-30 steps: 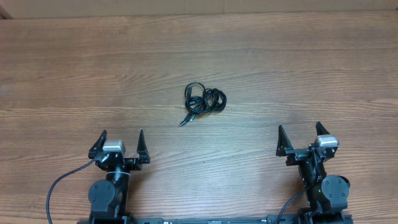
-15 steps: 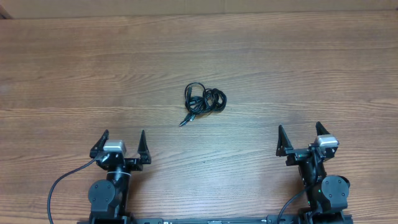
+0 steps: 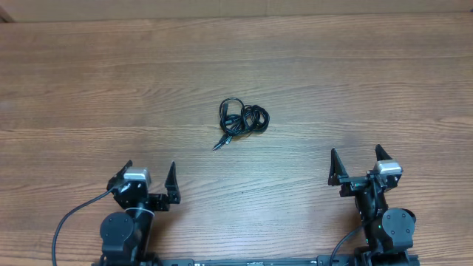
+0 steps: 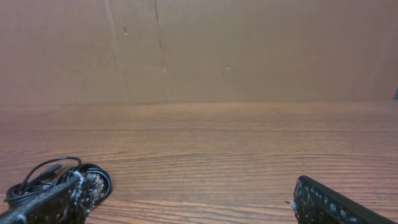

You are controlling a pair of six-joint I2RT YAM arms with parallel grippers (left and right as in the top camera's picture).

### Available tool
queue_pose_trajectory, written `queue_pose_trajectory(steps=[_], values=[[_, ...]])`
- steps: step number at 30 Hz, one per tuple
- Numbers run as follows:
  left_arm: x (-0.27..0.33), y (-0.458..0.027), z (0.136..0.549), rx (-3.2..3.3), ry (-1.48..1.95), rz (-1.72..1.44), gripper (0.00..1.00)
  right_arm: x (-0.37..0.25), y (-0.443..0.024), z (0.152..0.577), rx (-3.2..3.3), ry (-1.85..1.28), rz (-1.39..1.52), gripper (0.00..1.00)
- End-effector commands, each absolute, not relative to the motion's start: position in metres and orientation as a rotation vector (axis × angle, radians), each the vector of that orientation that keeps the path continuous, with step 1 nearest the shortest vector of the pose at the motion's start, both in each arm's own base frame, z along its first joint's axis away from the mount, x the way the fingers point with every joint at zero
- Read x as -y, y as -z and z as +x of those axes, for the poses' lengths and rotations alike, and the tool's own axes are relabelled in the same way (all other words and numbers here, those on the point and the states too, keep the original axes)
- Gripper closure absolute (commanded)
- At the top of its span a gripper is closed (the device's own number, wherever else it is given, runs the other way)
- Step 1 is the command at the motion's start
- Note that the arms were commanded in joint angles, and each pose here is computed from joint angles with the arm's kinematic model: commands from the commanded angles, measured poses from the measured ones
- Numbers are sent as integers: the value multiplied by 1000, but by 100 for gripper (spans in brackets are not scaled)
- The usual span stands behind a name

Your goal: Untangle cables

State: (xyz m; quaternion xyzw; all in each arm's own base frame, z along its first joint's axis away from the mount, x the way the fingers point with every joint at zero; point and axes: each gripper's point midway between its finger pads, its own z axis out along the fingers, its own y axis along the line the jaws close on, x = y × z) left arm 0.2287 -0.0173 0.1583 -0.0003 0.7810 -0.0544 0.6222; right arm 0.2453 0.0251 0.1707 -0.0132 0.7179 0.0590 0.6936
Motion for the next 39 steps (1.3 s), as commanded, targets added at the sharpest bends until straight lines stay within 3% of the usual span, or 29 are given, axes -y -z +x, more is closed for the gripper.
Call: queue_pose_trajectory(steps=[1, 13, 39], values=[[19, -191, 222, -1736, 151, -2, 0, -23, -170, 245, -1595, -119, -24, 0], [30, -225, 231, -1835, 204, 37, 0, -23, -170, 245, -1595, -119, -24, 0], [77, -266, 301, -2541, 456, 180, 0, -23, -170, 245, -1595, -119, -24, 0]])
